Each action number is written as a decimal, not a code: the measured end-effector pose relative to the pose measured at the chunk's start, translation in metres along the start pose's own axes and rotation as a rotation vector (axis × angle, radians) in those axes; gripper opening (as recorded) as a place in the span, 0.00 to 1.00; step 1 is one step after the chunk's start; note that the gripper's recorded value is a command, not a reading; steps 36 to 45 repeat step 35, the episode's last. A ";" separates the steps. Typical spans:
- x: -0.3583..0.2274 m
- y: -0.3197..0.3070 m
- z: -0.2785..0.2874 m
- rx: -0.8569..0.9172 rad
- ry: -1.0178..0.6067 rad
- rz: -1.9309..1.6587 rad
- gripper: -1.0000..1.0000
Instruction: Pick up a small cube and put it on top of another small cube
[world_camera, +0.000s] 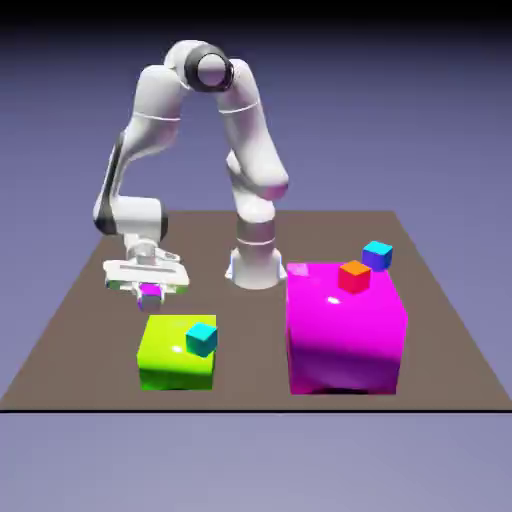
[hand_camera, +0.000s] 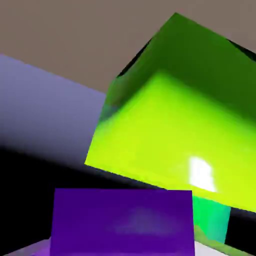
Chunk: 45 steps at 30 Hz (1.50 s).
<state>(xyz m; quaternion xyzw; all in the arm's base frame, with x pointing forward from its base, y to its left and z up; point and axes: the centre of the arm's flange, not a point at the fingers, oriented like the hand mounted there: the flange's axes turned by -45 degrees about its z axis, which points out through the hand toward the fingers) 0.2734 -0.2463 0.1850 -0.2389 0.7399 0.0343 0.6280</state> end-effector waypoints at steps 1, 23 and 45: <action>-0.015 0.003 0.015 -0.027 -0.010 0.002 0.00; -0.264 0.263 0.130 -0.574 -0.067 0.098 0.00; -0.235 0.282 0.167 -0.527 -0.043 0.132 1.00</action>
